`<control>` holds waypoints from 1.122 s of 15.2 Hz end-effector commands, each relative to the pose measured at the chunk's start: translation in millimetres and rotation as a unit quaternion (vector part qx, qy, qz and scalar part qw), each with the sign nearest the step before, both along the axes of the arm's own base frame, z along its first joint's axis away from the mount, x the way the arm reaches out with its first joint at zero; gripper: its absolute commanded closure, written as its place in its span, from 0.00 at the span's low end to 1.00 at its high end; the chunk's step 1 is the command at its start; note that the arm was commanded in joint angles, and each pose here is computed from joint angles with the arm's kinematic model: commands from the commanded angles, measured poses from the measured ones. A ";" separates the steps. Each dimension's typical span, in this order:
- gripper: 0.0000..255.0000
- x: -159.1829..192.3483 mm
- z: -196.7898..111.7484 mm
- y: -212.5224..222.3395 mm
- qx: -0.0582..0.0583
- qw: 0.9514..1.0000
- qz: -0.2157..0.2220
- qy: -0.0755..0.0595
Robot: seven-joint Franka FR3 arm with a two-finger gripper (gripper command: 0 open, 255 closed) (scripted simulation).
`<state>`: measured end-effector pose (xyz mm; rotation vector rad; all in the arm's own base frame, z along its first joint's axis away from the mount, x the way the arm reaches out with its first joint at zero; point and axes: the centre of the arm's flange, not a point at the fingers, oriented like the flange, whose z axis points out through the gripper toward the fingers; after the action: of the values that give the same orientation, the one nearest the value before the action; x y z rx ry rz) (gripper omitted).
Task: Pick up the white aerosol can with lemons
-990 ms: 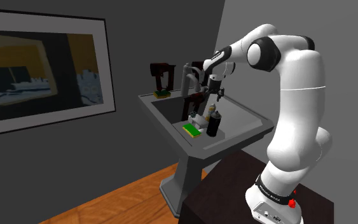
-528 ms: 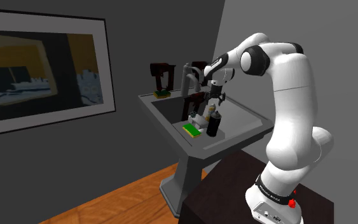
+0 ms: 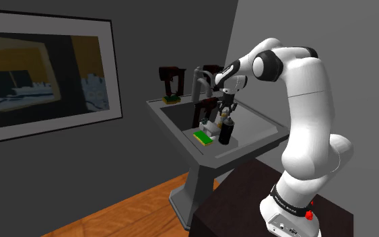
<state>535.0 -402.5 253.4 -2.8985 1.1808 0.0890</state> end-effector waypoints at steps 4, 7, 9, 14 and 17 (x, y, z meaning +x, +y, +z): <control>1.00 -0.2 -0.6 0.5 0.000 1.000 0.000 0.000; 1.00 -0.4 -0.6 -0.3 0.000 1.000 0.000 0.000; 1.00 -0.4 9.9 -0.3 0.000 1.000 0.000 0.000; 1.00 -0.4 36.3 -0.3 0.000 1.000 0.000 0.000; 1.00 -0.4 52.2 -0.3 0.000 1.000 0.000 0.000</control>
<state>534.7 -402.7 299.5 -2.8982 1.1807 0.0909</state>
